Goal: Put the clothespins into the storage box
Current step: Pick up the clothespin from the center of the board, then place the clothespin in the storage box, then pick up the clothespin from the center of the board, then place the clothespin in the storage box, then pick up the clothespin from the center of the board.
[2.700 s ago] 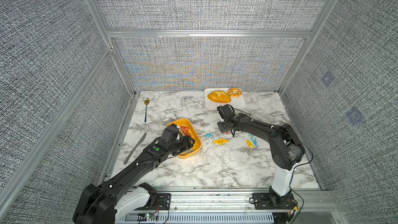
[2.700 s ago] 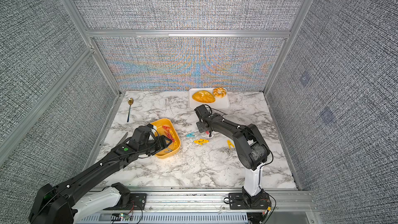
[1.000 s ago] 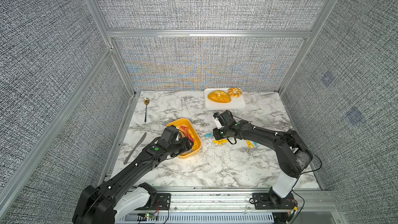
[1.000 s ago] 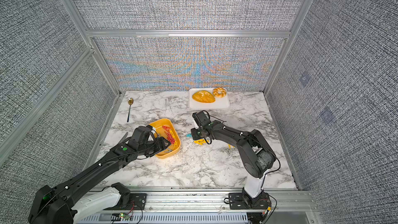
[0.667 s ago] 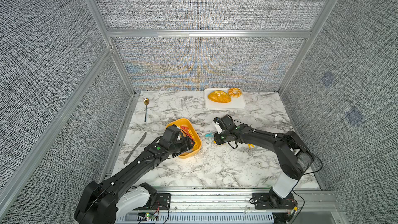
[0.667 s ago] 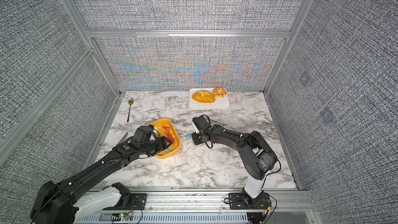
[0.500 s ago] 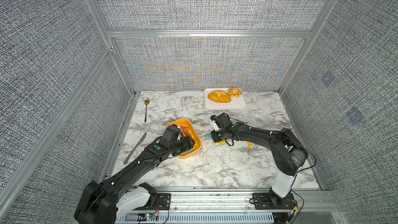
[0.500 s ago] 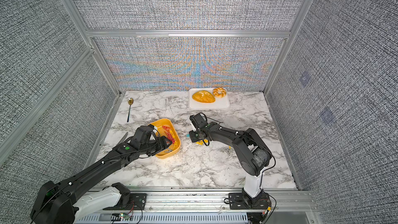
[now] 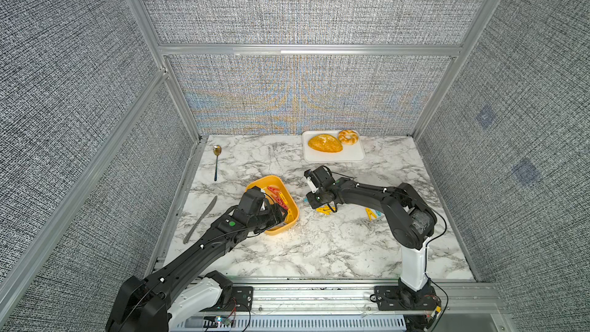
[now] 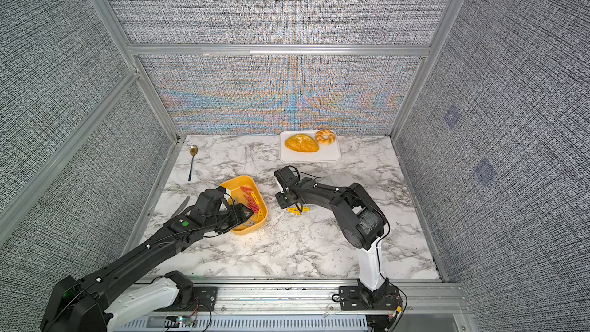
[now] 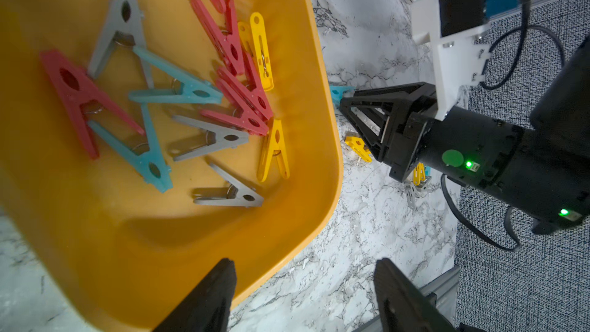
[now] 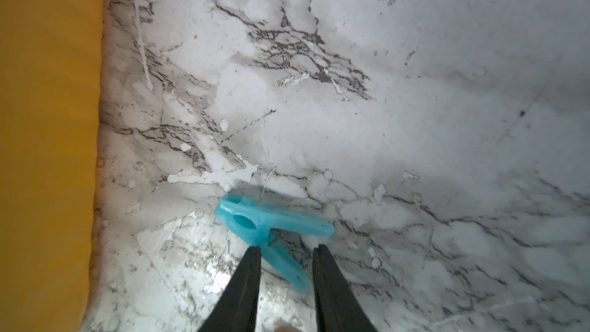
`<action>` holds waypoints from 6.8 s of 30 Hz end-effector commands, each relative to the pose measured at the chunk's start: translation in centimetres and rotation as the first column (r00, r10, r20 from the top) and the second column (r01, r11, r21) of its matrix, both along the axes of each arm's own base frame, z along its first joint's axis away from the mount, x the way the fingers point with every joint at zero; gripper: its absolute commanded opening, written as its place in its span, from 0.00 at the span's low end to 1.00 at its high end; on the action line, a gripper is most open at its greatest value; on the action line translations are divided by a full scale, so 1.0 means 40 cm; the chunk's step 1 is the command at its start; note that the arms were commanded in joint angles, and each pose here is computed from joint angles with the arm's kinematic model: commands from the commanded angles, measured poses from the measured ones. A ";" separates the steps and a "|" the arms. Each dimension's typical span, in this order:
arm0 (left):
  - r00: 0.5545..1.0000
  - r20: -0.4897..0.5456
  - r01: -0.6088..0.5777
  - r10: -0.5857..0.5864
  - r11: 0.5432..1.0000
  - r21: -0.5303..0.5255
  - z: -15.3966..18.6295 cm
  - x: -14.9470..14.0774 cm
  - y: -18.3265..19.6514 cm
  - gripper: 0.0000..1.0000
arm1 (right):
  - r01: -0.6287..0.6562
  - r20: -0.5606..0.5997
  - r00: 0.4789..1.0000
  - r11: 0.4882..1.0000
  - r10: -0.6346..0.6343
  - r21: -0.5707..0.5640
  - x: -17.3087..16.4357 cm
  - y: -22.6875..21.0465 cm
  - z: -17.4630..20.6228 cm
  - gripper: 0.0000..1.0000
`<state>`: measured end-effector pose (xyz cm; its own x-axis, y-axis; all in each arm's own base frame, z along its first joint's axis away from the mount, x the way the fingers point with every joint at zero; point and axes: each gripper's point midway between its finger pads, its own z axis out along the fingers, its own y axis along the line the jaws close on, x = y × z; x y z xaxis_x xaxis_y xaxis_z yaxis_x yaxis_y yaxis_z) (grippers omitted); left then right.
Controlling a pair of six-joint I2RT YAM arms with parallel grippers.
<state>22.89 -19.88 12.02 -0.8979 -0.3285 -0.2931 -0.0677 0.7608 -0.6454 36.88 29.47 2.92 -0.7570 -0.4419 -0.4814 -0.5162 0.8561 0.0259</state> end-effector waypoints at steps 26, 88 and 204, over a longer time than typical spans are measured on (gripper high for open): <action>1.000 0.023 -0.018 0.018 1.000 0.007 0.013 -0.004 0.015 0.73 | -0.009 0.040 0.999 1.000 0.008 0.030 0.004 0.043 0.086 0.02; 0.999 0.044 0.002 -0.002 1.000 0.002 0.019 0.014 -0.003 0.74 | 0.807 -0.092 0.559 0.514 -0.824 0.292 -0.003 -0.622 0.075 0.32; 0.992 0.078 0.101 -0.103 0.994 0.027 0.036 0.025 -0.147 0.71 | 0.594 0.057 0.801 0.803 -0.596 0.049 -0.137 -0.556 0.068 0.31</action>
